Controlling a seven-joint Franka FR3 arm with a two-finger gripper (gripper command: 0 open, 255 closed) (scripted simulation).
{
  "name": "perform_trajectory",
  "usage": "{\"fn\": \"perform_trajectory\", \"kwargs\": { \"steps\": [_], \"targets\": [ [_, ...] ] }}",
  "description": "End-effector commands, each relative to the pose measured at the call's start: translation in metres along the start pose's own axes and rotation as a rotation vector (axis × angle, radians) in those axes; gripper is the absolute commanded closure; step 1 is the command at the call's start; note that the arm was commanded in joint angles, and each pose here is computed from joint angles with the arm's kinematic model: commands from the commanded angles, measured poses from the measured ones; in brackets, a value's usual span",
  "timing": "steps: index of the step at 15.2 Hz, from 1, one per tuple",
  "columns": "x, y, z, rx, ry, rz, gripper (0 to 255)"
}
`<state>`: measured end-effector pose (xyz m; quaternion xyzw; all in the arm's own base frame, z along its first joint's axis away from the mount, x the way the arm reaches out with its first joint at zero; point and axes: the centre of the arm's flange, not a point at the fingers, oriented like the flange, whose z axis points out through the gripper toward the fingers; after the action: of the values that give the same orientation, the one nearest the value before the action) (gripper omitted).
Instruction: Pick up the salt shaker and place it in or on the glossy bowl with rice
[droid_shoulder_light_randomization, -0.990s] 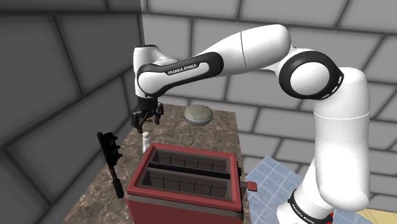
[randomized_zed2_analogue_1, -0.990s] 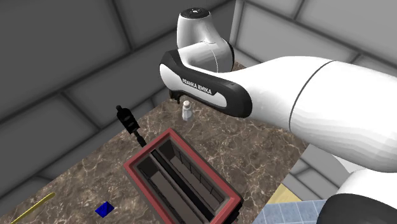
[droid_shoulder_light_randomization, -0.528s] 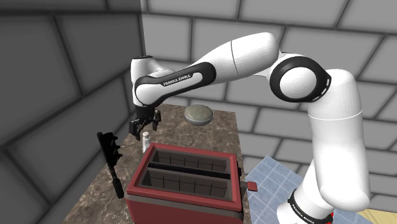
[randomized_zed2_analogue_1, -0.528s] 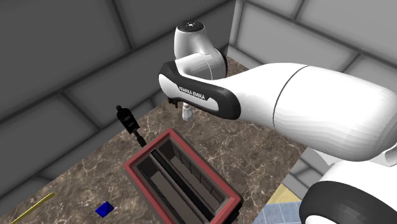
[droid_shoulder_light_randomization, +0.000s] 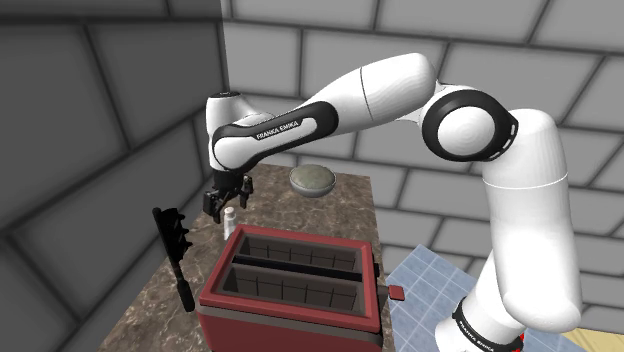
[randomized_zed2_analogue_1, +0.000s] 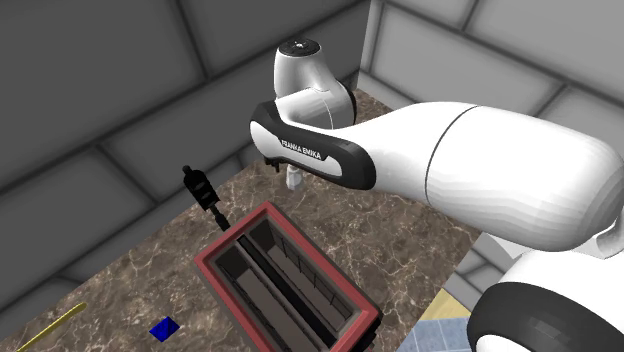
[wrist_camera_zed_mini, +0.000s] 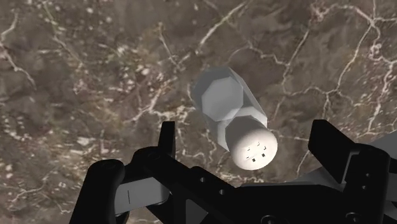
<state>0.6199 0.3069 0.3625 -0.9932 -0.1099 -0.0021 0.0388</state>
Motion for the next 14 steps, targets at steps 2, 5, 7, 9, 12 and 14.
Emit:
{"fn": "perform_trajectory", "kwargs": {
  "steps": [2,5,7,9,12,14],
  "targets": [
    [0.0,0.0,0.0,0.0,0.0,0.0,255],
    [0.0,0.0,0.0,0.0,0.0,0.0,255],
    [0.0,0.0,0.0,0.0,0.0,0.0,255],
    [0.0,0.0,0.0,0.0,0.0,0.0,255],
    [0.0,0.0,-0.005,0.0,0.0,0.0,255],
    [0.0,-0.001,-0.016,0.0,0.0,0.0,255]
  ]
}}
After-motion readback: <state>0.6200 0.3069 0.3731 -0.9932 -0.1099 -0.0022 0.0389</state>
